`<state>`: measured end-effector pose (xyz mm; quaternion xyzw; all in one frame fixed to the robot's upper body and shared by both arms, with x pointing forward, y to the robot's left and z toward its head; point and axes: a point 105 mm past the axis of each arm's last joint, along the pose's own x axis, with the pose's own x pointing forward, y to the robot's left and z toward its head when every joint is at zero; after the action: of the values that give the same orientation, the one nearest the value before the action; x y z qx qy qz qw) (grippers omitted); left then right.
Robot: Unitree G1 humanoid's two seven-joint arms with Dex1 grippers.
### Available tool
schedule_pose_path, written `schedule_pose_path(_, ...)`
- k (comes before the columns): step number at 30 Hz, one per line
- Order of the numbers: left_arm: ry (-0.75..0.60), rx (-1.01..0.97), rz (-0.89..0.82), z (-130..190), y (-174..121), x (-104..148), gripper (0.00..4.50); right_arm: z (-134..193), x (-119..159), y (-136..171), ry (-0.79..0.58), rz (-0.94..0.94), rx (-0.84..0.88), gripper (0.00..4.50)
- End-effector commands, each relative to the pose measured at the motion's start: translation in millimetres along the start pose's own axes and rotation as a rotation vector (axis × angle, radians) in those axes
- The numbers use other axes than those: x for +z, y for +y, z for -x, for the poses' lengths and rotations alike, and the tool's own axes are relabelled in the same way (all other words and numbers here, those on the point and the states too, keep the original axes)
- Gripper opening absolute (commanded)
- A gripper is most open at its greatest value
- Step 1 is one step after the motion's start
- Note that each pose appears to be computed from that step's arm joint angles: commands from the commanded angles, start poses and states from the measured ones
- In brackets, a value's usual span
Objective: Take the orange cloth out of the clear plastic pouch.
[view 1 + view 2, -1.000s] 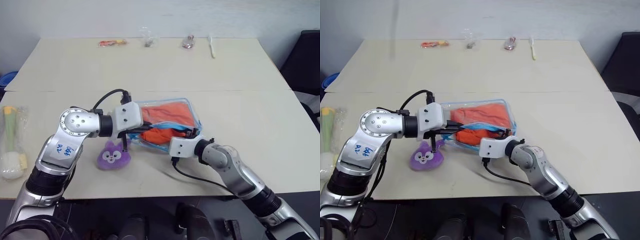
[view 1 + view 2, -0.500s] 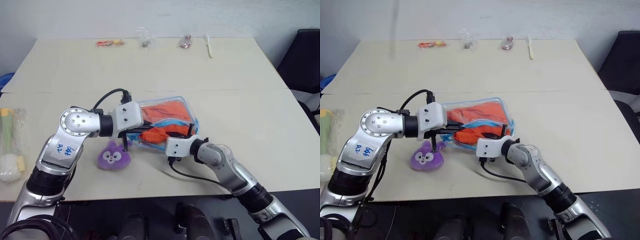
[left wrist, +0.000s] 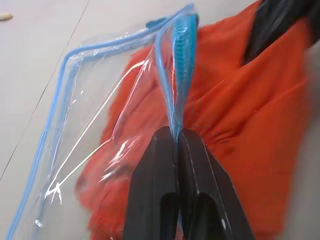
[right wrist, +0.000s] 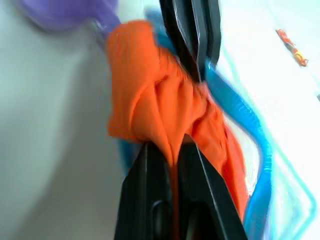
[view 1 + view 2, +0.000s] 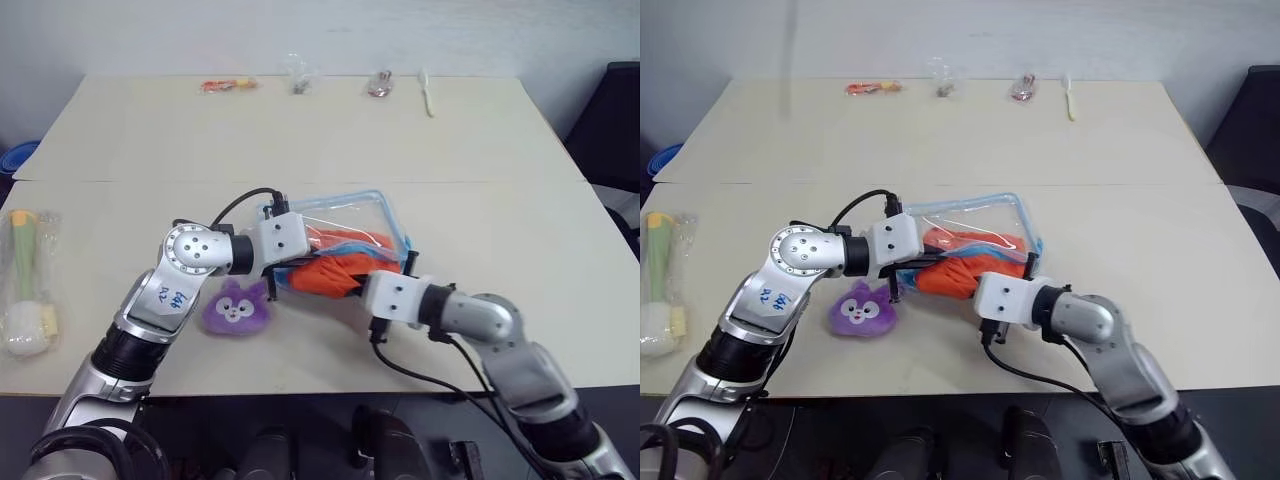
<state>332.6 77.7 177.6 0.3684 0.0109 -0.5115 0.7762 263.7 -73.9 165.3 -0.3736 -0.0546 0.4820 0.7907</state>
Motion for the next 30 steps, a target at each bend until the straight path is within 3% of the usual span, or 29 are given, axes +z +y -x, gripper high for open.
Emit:
schedule_pose_path(1,0.004,0.038,-0.03,-3.3,9.6,1.4,0.0,31.9,31.4,3.8,-0.086,0.018,0.066,0.04)
schedule_pose_path(7,-0.018,0.025,0.034,-3.7,9.5,-0.6,0.0,80.1,46.0,-27.2,-0.04,-0.013,0.026,0.04)
schedule_pose_path(8,-0.036,0.022,0.066,-2.0,9.8,0.9,0.49,88.1,47.4,-34.3,-0.026,-0.016,0.013,0.0)
schedule_pose_path(12,-0.027,-0.02,0.063,9.9,6.7,-0.5,1.62,128.1,44.8,-65.1,0.066,-0.048,-0.051,0.0)
schedule_pose_path(15,-0.026,-0.052,0.087,31.3,10.9,-0.9,2.58,157.0,27.3,-103.4,0.144,-0.038,-0.198,0.0)
schedule_pose_path(19,-0.166,-0.248,0.184,68.1,1.6,29.2,3.79,170.8,-4.4,-151.8,0.208,0.005,-0.398,0.0)
schedule_pose_path(23,-0.276,-0.237,0.247,80.4,19.7,56.2,3.79,168.5,-50.9,-171.3,0.315,0.072,-0.501,0.0)
schedule_pose_path(30,-0.424,-0.323,0.261,77.0,12.8,95.4,3.79,154.5,-137.3,-110.8,0.457,0.13,-0.344,0.0)
